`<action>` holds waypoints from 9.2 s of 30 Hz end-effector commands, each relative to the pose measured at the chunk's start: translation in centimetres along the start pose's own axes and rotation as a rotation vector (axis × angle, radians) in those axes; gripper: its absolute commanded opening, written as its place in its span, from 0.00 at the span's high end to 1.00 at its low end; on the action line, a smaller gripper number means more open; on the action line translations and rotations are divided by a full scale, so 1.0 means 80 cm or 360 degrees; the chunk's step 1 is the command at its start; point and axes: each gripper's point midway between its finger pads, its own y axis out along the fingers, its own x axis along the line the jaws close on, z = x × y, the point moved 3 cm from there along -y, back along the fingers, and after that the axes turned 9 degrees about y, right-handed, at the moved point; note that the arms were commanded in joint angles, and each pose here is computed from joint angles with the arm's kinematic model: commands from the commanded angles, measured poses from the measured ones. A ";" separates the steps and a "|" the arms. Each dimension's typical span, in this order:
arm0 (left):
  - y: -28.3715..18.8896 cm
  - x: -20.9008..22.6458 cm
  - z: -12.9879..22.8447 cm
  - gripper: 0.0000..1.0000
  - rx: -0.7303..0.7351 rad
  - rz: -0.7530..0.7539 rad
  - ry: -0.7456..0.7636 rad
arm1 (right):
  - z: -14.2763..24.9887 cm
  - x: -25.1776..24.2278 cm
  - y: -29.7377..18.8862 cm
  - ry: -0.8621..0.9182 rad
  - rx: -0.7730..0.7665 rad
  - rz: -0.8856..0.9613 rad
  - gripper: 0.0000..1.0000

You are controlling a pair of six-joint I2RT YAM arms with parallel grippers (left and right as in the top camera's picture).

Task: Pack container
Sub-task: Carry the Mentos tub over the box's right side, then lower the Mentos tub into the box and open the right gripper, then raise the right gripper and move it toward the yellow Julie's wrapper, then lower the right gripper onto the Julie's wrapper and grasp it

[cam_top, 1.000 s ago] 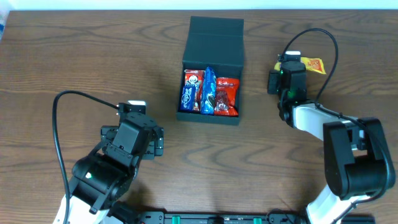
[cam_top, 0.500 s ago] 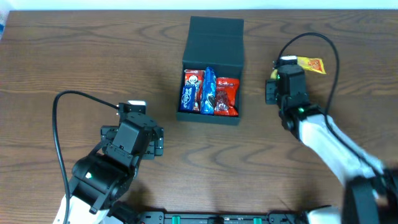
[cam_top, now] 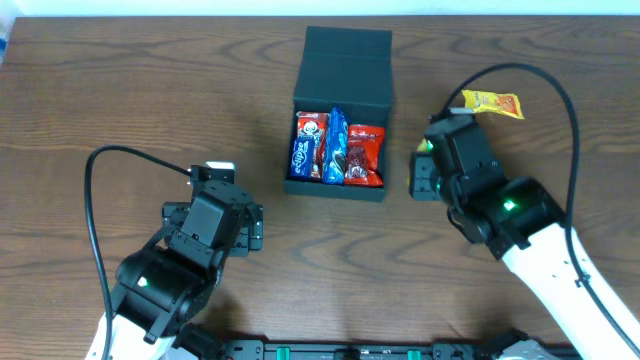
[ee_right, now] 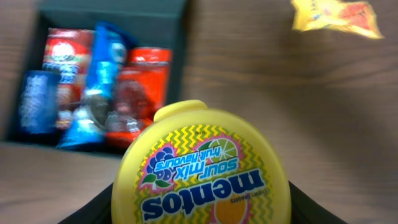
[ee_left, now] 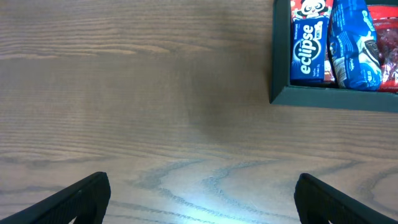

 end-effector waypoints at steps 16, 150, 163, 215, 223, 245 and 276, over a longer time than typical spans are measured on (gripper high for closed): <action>0.001 0.005 0.001 0.05 0.0002 -0.0044 -0.0002 | -0.012 0.097 0.031 0.0192 0.0899 -0.0494 0.99; 0.001 0.005 0.001 0.05 0.0002 -0.0044 -0.0002 | -0.049 0.089 0.005 -0.0105 0.0573 -0.0015 0.01; 0.001 0.005 0.001 0.05 0.0002 -0.0044 -0.0002 | -0.024 0.017 0.011 -0.0126 0.0467 0.0022 0.01; 0.001 0.005 0.001 0.05 0.0002 -0.0044 -0.0002 | -0.186 -0.231 0.221 -0.1716 0.0588 0.0175 0.01; 0.001 0.005 0.001 0.04 0.0002 -0.0044 -0.0002 | -0.179 -0.240 0.275 -0.1730 0.0577 0.0166 0.01; 0.001 0.005 0.001 0.05 0.0002 -0.0044 -0.0002 | -0.153 -0.220 0.329 -0.1702 0.0515 -0.0099 0.01; 0.001 0.005 0.001 0.05 0.0002 -0.0044 -0.0002 | -0.108 -0.216 0.332 -0.1611 0.0694 -0.0284 0.01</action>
